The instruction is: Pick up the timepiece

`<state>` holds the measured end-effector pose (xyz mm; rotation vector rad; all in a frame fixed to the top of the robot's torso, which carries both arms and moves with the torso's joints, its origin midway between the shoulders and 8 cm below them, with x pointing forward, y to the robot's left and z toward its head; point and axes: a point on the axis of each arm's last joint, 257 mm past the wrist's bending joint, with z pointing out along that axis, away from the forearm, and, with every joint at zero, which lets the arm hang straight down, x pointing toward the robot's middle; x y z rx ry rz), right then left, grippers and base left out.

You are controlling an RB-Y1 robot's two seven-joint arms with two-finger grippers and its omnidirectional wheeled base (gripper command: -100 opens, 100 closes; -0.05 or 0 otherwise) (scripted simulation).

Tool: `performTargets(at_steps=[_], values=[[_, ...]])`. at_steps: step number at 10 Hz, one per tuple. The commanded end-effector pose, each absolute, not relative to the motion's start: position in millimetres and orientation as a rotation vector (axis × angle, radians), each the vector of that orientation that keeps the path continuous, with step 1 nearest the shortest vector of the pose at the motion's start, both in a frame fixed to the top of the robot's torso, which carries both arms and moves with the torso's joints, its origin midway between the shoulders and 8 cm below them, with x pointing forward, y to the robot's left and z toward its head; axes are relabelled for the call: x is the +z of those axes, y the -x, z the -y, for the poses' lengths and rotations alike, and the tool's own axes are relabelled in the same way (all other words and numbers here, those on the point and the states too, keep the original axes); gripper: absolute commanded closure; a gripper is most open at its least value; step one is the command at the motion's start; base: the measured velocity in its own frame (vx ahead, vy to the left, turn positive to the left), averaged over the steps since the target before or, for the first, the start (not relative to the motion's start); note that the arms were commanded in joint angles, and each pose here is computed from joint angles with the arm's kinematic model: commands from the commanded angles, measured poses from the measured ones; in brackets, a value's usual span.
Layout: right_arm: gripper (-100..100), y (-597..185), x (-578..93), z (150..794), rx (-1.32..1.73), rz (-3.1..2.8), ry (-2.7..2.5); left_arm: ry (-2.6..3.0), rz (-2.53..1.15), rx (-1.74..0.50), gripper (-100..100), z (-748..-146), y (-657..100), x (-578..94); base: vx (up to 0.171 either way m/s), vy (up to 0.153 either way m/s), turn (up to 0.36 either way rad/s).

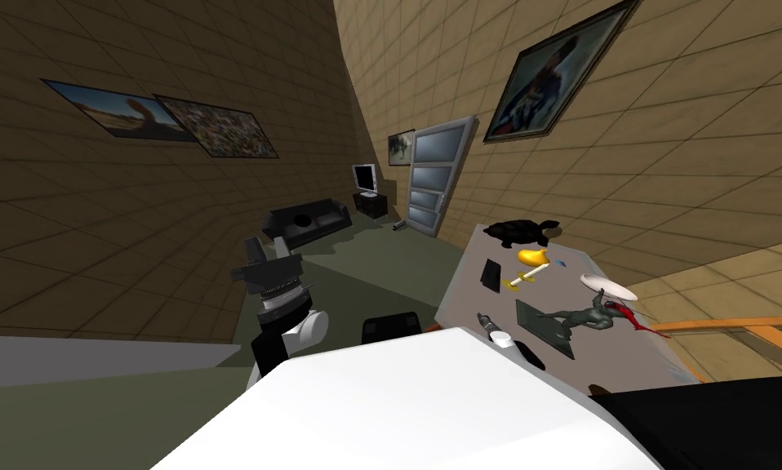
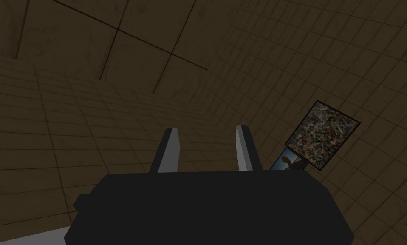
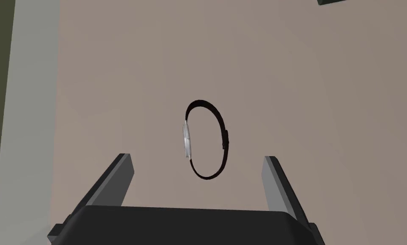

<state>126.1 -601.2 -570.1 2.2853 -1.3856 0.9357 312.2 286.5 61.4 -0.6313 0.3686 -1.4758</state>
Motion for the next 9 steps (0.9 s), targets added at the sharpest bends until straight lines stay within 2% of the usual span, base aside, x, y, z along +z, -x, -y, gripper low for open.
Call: performTargets(at_steps=[1,3,4,5,9], values=[[-100,-117,-579,596,0.906,1.458,-2.283,0.631,-0.369,-1.476,0,-286,-312,61,0.037,-0.041,0.034],[-100,-114,-580,596,0.9,1.479,-2.28,0.631,-0.369,-1.476,0,-286,-312,61,0.024,-0.041,0.019],[0,-113,-581,595,0.897,1.488,-2.281,0.631,-0.369,-1.476,0,-286,-312,61,0.003,-0.005,0.0],[-100,-119,-587,588,0.895,1.5,-2.268,0.631,-0.369,-1.476,0,-286,-312,61,-0.027,-0.057,0.07],[-100,-133,-600,569,0.884,1.528,-2.243,0.631,-0.369,-1.476,0,-286,-312,61,-0.066,-0.089,0.087]])
